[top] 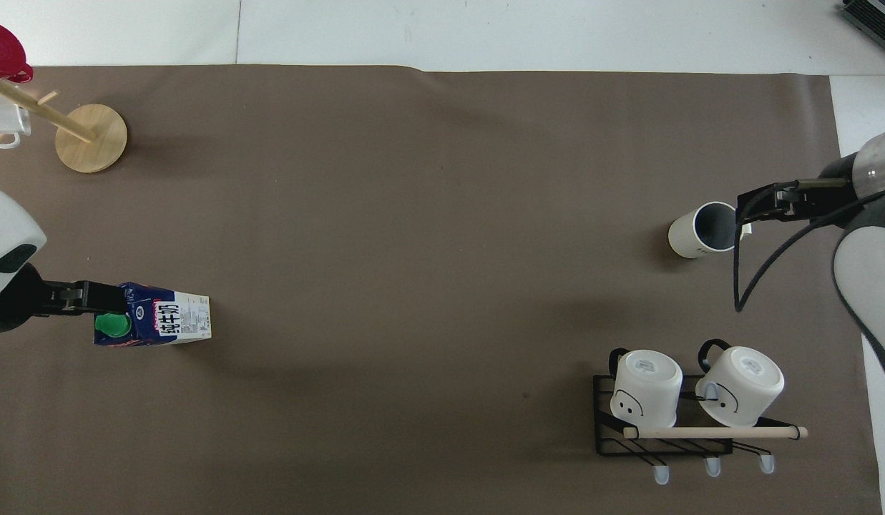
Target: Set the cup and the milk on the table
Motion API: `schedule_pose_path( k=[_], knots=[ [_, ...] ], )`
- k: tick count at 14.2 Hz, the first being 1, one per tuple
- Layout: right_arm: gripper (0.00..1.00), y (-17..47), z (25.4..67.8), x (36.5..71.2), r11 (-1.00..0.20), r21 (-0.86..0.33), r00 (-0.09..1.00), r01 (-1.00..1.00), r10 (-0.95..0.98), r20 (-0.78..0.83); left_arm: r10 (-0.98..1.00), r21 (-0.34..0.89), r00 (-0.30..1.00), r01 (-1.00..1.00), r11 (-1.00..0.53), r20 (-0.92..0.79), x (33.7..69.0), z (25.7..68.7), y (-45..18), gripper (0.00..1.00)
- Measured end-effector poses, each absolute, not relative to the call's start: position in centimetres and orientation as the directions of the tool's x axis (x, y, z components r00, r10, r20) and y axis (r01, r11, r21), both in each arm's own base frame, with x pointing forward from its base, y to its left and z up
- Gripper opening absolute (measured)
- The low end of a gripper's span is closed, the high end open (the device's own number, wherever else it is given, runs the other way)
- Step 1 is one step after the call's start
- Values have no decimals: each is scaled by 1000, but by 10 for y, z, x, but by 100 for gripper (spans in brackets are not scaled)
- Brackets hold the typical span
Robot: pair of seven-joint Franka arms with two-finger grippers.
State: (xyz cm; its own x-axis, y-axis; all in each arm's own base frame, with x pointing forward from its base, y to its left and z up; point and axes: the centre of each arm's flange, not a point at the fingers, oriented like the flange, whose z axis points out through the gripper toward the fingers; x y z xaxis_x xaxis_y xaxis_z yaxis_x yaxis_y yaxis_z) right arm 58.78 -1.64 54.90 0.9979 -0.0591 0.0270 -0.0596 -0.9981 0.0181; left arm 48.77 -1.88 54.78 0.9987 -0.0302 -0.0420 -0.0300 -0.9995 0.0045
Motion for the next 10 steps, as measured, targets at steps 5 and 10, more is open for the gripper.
schedule_pose_path(
  k=[5, 10],
  knots=[
    [100, -18, 486, 600, -998, 10, 998, -55, -55, 31, -30, 4, 999, -29, -1000, -43, 488, 542, -19, 100],
    [100, -19, 439, 607, -999, 3, 998, -54, -54, 31, -29, 4, 999, -28, -1000, -33, 488, 527, -18, 100]
  ],
)
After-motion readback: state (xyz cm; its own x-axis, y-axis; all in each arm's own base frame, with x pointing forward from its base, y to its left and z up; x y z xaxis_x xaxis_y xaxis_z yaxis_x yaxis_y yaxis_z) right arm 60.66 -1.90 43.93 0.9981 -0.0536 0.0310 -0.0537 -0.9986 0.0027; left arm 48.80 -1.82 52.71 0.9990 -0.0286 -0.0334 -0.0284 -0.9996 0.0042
